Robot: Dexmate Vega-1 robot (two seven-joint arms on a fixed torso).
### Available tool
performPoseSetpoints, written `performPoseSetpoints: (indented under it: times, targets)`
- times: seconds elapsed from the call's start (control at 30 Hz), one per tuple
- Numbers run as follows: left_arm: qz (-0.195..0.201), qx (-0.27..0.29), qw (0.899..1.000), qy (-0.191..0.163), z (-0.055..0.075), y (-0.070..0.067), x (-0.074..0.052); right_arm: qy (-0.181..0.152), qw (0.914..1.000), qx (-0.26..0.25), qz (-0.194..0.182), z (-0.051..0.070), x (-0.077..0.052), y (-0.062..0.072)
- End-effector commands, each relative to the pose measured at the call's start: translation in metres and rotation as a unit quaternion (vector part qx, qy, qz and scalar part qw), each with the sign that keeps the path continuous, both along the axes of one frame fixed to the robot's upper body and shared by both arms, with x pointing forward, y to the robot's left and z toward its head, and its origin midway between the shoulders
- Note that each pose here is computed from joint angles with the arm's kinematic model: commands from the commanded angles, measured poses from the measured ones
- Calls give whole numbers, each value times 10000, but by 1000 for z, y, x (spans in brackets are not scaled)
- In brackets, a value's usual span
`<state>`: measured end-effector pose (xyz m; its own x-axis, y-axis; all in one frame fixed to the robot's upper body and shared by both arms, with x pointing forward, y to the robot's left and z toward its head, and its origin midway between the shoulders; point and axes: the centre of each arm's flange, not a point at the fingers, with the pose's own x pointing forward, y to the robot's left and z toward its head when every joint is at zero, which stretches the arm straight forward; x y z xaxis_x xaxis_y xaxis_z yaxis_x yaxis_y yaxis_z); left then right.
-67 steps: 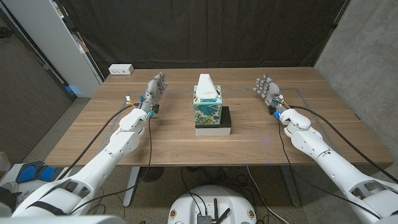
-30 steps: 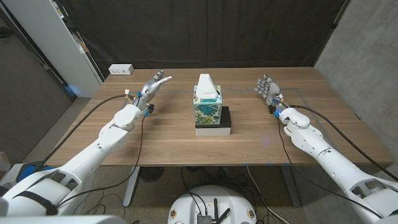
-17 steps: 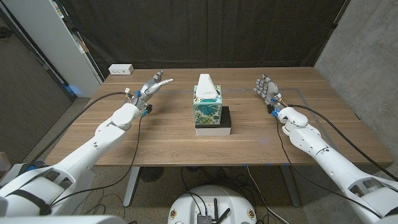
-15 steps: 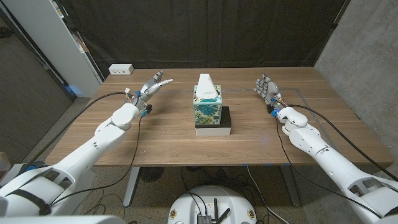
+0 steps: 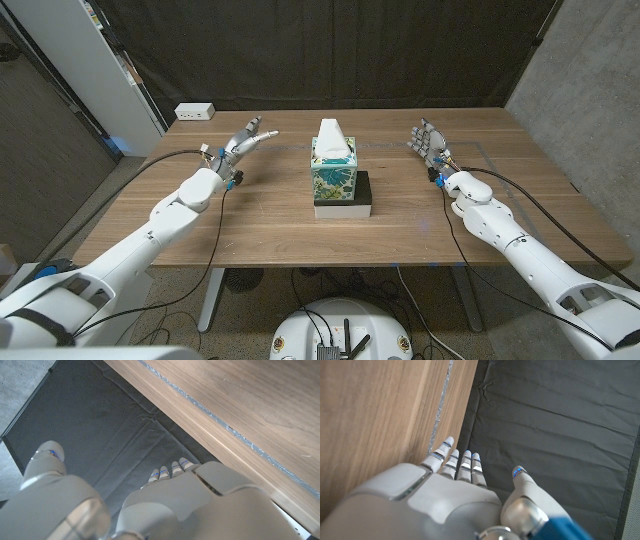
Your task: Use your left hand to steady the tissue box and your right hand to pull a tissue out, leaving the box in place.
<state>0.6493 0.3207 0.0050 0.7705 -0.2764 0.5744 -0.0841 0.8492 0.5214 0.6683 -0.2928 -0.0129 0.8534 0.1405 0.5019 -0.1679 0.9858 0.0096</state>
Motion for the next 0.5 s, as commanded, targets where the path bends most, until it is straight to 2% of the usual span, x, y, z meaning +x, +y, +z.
performPoseSetpoints:
  times: [0.03, 0.5]
  targets:
    - [58, 86, 9999, -10, -9, 0, -13, -36, 10000, 19, -85, 0, -2, 3]
    - [32, 66, 10000, -42, -23, 1, -30, -13, 9998, 37, -207, -2, -2, 5]
